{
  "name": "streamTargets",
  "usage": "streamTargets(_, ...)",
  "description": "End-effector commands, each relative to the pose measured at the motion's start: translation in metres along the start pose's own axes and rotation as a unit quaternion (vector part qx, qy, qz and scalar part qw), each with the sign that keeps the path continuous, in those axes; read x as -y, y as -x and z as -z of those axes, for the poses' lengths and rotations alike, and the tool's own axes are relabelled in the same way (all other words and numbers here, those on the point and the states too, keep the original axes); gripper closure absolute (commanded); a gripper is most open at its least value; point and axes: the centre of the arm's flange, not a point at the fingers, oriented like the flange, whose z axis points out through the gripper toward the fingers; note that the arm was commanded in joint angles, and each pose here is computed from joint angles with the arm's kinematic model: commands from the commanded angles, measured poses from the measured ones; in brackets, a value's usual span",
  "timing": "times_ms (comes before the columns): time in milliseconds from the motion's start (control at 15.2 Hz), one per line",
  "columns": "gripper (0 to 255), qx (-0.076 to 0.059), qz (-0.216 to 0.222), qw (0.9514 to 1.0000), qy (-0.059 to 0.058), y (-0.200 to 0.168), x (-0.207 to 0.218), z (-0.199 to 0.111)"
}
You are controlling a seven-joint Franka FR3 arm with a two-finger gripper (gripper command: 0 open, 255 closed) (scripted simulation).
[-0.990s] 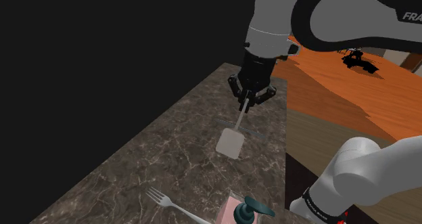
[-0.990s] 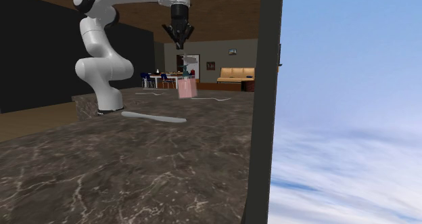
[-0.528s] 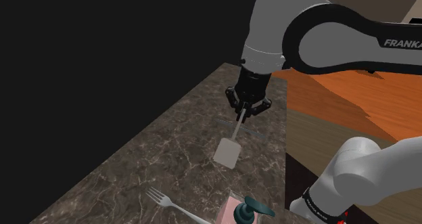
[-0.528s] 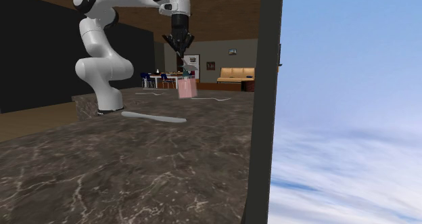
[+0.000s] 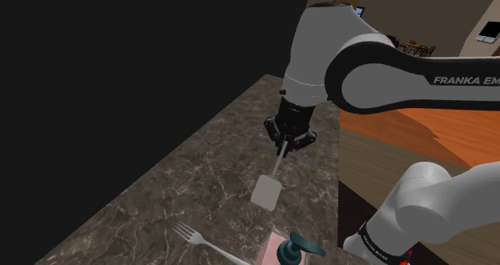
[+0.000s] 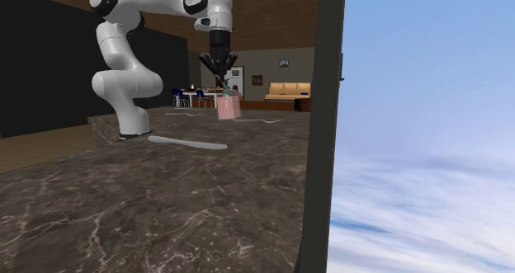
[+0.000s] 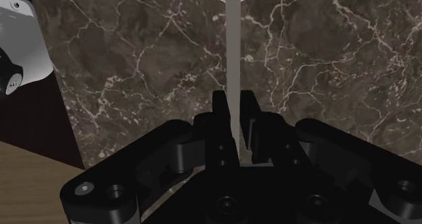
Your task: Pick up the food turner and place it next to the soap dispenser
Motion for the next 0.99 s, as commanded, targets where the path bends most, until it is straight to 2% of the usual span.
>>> streamTargets(0,255,0.0,0.0,1.0,0.0,0.001,0.001,-0.011)
streamTargets(924,255,0.0,0.0,1.0,0.0,0.005,0.001,-0.085)
